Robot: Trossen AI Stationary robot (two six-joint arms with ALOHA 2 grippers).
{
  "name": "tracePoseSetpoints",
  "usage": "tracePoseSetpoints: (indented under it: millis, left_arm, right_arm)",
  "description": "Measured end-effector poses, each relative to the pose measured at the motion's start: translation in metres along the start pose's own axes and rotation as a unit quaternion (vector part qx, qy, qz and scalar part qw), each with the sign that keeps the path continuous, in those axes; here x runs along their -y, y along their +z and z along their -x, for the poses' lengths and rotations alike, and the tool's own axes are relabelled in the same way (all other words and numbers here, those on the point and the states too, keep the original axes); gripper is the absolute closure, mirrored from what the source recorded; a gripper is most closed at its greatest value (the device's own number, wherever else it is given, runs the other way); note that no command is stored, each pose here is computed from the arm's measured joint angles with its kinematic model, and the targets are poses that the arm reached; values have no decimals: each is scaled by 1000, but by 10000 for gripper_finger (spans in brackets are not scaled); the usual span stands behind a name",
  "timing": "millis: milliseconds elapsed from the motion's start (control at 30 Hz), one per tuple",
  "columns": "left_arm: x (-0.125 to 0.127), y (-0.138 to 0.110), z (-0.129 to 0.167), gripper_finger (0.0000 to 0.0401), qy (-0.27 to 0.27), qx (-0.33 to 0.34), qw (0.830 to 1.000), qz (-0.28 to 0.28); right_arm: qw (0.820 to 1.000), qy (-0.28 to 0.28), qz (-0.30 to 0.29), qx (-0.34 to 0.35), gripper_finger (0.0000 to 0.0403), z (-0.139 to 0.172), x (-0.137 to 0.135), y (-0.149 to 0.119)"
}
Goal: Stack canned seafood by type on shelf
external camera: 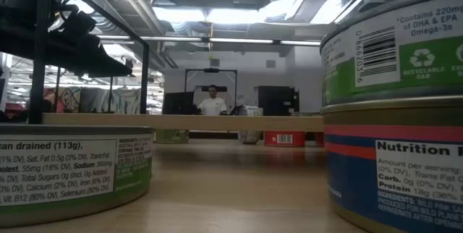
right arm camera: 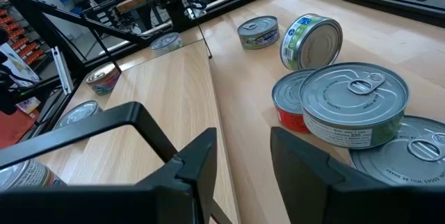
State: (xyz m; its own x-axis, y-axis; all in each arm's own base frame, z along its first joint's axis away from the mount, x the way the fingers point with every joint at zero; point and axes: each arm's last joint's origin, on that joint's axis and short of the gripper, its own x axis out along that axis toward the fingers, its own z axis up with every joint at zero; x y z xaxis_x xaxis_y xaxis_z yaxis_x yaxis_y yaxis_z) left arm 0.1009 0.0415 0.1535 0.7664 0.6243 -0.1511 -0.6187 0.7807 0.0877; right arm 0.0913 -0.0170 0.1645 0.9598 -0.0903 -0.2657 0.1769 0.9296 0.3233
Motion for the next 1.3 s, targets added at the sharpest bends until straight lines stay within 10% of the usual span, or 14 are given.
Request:
tracePoseSetpoints:
  millis: [1300]
  left_arm:
    - [0, 0, 0, 221, 0, 0, 1000, 1]
  right_arm:
    - [995, -76, -54, 37, 243, 0, 4, 3]
